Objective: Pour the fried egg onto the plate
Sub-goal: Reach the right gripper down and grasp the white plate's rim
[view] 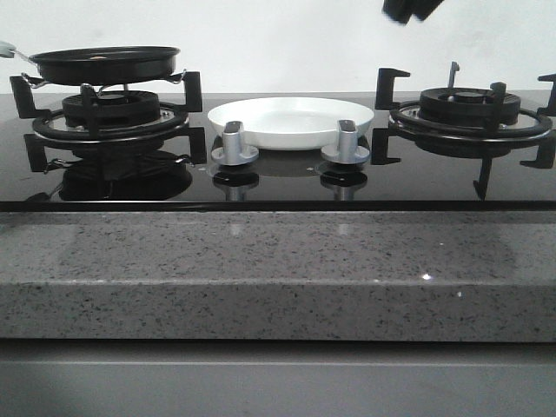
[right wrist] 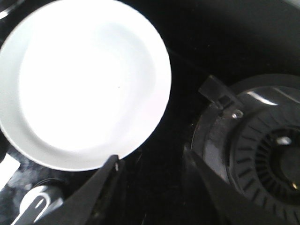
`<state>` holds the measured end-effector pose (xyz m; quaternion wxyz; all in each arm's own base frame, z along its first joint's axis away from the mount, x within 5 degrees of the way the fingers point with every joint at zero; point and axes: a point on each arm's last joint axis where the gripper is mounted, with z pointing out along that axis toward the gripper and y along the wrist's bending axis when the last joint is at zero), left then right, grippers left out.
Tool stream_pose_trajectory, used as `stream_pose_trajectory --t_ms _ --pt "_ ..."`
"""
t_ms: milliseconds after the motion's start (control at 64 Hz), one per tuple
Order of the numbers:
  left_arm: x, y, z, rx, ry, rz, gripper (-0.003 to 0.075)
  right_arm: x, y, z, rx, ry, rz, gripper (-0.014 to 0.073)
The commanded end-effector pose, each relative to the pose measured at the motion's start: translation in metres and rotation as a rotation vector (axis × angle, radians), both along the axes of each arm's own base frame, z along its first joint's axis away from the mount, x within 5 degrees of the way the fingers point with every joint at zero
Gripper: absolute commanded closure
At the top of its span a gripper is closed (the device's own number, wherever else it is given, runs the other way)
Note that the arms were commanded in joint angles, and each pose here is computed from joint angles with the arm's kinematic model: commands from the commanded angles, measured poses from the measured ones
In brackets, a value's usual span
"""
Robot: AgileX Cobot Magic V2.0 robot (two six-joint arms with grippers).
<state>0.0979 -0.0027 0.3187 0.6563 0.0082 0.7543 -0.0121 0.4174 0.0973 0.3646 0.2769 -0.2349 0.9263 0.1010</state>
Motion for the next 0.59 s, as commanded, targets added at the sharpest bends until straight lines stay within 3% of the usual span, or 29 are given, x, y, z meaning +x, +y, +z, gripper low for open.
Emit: stream_pose_trajectory --t_ms 0,172,578 --pt "0.001 0.001 0.019 -0.012 -0.11 0.01 0.0102 0.003 0.003 0.022 0.037 -0.046 0.029 0.0276" --pt "0.001 0.001 0.019 -0.012 -0.11 0.01 0.0102 0.022 0.011 0.0 0.077 0.028 0.057 0.0276" --pt "0.001 0.001 0.019 -0.012 -0.11 0.01 0.0102 0.041 0.015 -0.04 0.062 0.115 0.064 0.0276"
